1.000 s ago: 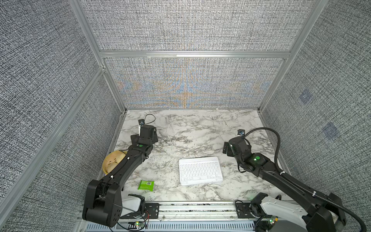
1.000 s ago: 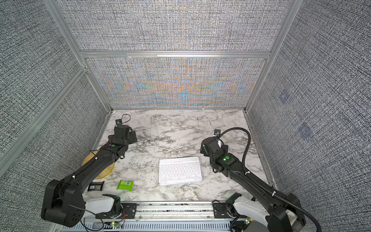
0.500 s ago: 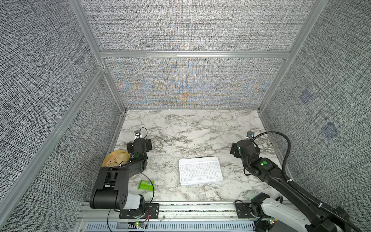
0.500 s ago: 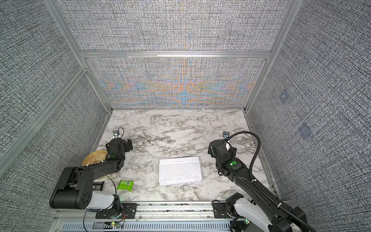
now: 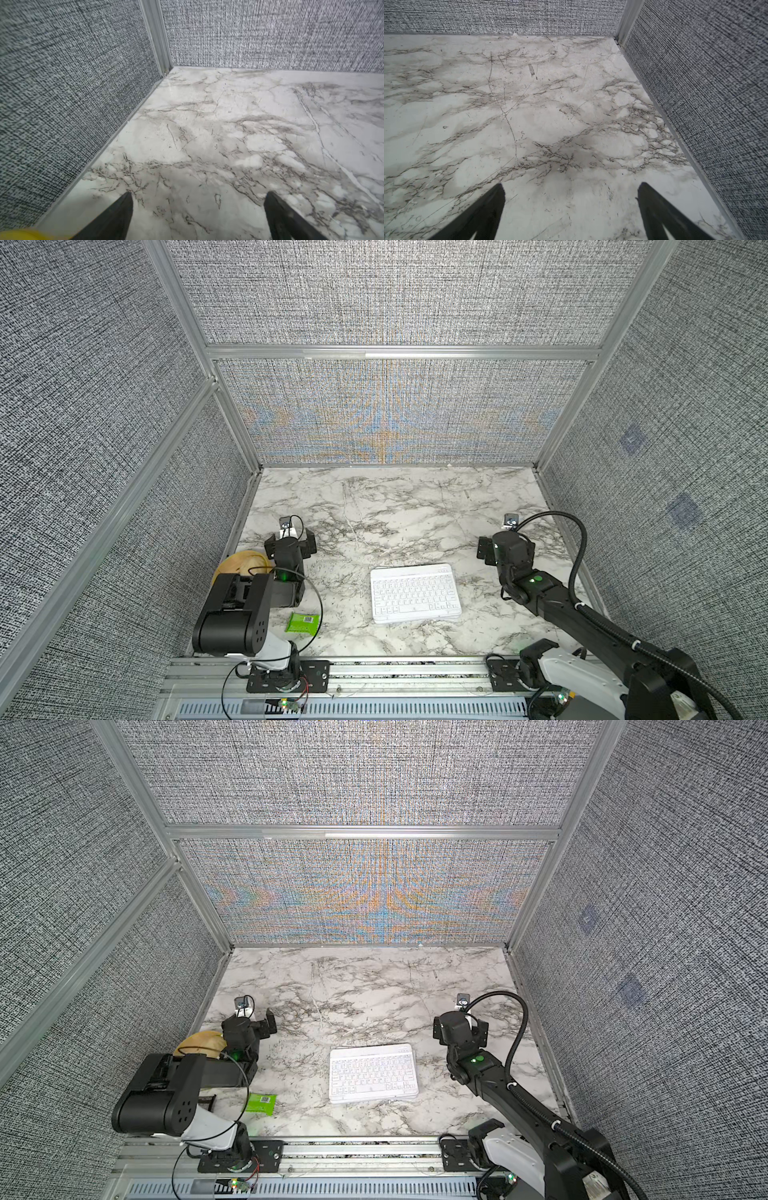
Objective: Stack the numeric keypads
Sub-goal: Reset both arms
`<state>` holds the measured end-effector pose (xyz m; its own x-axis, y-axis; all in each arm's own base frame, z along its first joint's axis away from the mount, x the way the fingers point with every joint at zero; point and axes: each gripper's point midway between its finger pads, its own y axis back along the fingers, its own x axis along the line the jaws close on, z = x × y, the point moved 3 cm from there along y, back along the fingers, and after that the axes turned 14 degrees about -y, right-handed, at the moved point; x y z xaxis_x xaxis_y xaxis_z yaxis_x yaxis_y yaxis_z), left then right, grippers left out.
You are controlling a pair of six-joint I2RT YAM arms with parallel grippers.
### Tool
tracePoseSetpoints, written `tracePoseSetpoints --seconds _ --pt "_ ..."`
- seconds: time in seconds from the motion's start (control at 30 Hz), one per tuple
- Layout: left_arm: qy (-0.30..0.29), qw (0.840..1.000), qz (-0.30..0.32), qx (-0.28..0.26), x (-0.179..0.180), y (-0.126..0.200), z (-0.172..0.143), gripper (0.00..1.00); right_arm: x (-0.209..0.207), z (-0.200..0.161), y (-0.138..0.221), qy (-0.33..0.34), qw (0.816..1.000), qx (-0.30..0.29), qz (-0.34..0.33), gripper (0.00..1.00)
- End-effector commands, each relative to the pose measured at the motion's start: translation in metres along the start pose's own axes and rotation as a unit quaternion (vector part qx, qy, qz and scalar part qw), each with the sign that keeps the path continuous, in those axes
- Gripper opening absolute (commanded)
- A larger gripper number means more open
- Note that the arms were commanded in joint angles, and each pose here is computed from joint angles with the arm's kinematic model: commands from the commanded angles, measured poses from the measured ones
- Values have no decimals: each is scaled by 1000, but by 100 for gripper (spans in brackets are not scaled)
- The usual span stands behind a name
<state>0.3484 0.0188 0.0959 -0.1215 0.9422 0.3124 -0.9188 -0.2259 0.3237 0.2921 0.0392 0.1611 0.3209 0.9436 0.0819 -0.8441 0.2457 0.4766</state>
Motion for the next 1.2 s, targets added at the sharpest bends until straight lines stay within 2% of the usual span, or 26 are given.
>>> tracePoseSetpoints --seconds 0.0,0.2,0.37,0.57,0.83,1.17 --pt "13 1000 0 -29 3 -1 17 99 7 8 -3 17 999 -19 26 99" --pt "18 1000 -6 -23 5 -5 17 99 3 25 -27 45 994 -89 38 99" --pt "17 999 -7 -26 5 -5 17 99 -10 12 -62 27 992 -114 46 99" --pt "16 999 -6 -27 5 -5 17 99 -4 -18 -89 34 992 -79 97 99" --pt "17 999 -7 -26 5 -5 17 99 -11 -15 -102 4 993 -40 110 99" --pt "17 999 -5 -28 6 -4 17 99 -11 -14 -101 4 993 -44 111 99"
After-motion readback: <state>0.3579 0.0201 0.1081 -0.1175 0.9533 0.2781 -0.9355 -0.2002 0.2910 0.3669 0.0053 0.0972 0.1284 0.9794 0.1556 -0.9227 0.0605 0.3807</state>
